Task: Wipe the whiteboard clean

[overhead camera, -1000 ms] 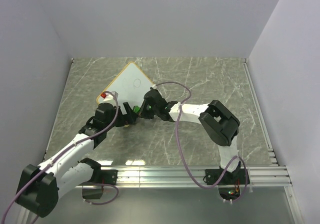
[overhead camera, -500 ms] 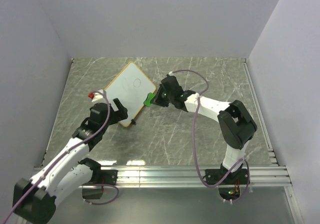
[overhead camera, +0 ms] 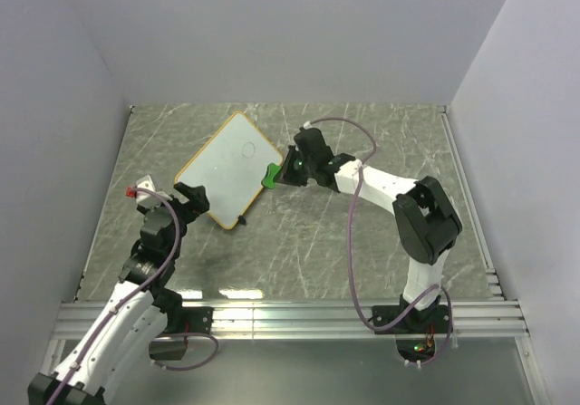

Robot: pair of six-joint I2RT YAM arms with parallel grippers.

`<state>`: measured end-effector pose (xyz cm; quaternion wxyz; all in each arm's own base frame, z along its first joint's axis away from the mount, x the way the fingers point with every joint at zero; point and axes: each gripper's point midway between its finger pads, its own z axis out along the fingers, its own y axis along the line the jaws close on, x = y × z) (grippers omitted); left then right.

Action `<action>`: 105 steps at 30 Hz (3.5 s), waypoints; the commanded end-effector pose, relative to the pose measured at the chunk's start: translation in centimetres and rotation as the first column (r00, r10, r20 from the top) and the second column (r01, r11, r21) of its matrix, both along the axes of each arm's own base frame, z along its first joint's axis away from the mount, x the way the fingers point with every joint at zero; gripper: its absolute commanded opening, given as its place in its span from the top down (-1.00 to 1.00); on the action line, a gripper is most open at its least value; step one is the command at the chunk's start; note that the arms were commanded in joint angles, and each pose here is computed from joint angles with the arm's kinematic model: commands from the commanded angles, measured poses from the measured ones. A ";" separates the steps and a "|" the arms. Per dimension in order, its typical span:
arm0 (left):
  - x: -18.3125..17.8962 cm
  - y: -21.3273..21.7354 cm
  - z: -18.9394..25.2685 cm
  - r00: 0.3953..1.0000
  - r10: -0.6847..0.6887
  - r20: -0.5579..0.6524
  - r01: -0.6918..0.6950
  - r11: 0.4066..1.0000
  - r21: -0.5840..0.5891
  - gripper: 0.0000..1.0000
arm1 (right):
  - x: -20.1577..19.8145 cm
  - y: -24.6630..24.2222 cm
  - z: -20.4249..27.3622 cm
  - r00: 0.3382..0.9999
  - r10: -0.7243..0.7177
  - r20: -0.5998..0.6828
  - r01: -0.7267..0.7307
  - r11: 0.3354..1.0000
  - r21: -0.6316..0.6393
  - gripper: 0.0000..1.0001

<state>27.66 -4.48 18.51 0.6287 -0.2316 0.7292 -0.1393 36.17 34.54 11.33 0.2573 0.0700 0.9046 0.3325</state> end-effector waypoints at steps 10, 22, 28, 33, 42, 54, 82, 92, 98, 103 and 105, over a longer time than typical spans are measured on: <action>1.6 -0.1 0.9 0.959 -0.085 0.271 0.159 0.951 -0.265 -0.58 | 5.0 1.5 5.6 0.992 0.056 0.112 -0.067 0.994 0.092 1.00; 2.2 -2.5 -1.1 0.926 -0.199 0.322 0.296 0.911 -0.287 -0.54 | 8.0 4.4 8.8 0.974 0.129 0.184 -0.163 0.970 0.181 1.00; 3.9 -3.2 -1.8 0.924 -0.243 0.294 0.324 0.908 -0.266 -0.44 | 9.3 6.2 8.8 0.972 0.152 0.180 -0.193 0.951 0.240 1.00; 4.7 -4.1 -2.4 0.911 -0.292 0.290 0.368 0.893 -0.259 -0.06 | 9.4 7.6 9.5 0.966 0.172 0.193 -0.225 0.927 0.300 1.00; 6.0 -6.0 -3.5 0.877 -0.408 0.254 0.464 0.855 -0.230 0.88 | 8.7 11.1 8.8 0.950 0.237 0.205 -0.292 0.906 0.306 1.00; 6.3 -6.3 -5.9 0.879 -0.448 0.162 0.473 0.860 -0.189 0.99 | 10.0 13.0 7.2 0.961 0.206 0.184 -0.254 0.922 0.293 1.00; 6.7 -7.1 -6.9 0.853 -0.509 0.118 0.522 0.833 -0.184 0.99 | 1.0 5.5 1.9 0.956 0.293 0.017 -0.293 0.956 0.008 0.64; 6.6 -7.6 -7.2 0.837 -0.538 0.104 0.547 0.815 -0.190 0.99 | 2.7 -3.6 6.2 0.959 0.194 0.209 -0.123 0.943 -0.310 -0.99; 6.7 -7.8 -7.2 0.829 -0.549 0.104 0.558 0.807 -0.192 0.99 | 5.0 -1.5 5.1 0.951 0.218 0.220 -0.151 0.946 -0.286 -0.99; 6.8 -7.9 -7.1 0.826 -0.554 0.104 0.563 0.804 -0.191 0.99 | 7.3 -0.2 3.5 0.937 0.258 0.234 -0.177 0.931 -0.319 -0.99; 6.7 -7.9 -7.3 0.825 -0.556 0.101 0.564 0.803 -0.191 0.99 | 8.2 0.7 3.9 0.926 0.276 0.257 -0.189 0.929 -0.319 -0.99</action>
